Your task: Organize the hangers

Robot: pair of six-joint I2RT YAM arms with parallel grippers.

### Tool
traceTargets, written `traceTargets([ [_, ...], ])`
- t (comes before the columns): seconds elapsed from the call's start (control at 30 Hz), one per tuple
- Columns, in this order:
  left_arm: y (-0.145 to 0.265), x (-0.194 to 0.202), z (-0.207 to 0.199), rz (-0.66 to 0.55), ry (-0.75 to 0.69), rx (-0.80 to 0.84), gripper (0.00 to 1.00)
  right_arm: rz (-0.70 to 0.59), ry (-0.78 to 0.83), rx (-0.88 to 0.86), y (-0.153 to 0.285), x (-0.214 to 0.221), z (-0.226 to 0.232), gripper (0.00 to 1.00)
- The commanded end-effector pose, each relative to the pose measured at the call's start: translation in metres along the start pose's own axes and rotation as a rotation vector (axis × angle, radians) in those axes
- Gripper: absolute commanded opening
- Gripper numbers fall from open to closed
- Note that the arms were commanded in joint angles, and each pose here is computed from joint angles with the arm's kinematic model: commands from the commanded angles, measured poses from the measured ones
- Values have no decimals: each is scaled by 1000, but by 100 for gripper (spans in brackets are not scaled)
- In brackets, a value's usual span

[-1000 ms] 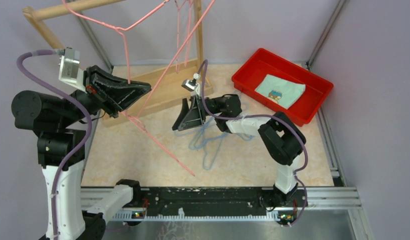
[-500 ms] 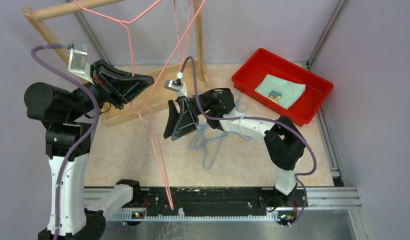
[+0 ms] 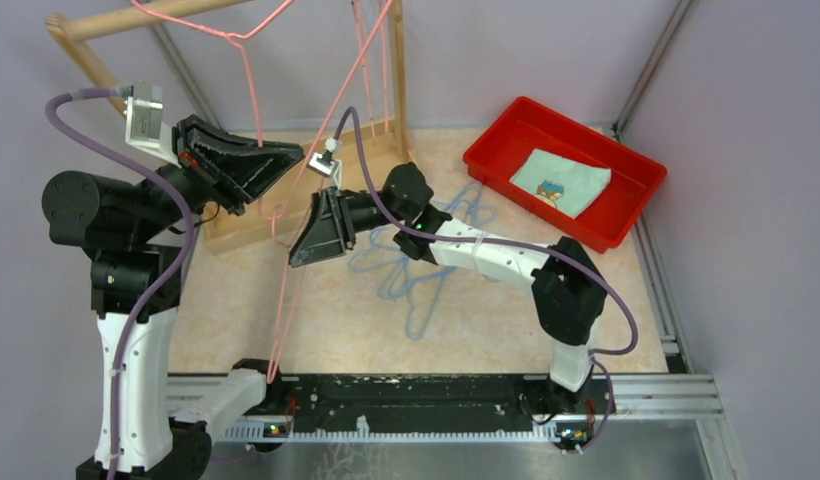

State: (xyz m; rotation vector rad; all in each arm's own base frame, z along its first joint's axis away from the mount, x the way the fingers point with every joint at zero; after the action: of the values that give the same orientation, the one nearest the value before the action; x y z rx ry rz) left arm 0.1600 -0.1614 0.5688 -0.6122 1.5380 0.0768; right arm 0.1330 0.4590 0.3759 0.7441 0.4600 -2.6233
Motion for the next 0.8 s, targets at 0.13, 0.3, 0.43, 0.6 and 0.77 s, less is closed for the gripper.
traceTargets([
  [0.13,0,-12,-1,-39,-61,-16,0,-139,78,-13,-35,-15,26,58],
  [0.3,-1,-6,10,-32,-55,-54,0,-220,85,-38,-38,-18,33,55],
  [0.43,-2,-1,19,-31,-44,-82,0,-263,95,-7,-34,-22,34,44],
  [0.6,-3,2,23,-28,-40,-93,0,-261,118,0,-30,-16,36,24],
  [0.77,0,8,32,-11,-63,-139,0,-226,148,-4,-25,-9,47,0],
])
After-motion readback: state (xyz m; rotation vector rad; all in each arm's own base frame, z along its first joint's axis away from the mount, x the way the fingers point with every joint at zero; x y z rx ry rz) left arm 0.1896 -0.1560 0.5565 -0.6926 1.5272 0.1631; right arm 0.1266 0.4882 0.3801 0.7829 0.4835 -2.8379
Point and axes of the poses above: each gripper's point midway between its finger pads, its own y axis back along the fingers, its own z axis along the line the jaws close on, x = y × z, the point moved 2 cm from there along y, back along the fingers, and after that the axes turned 6 degrees about -y, right-handed, at the moved point
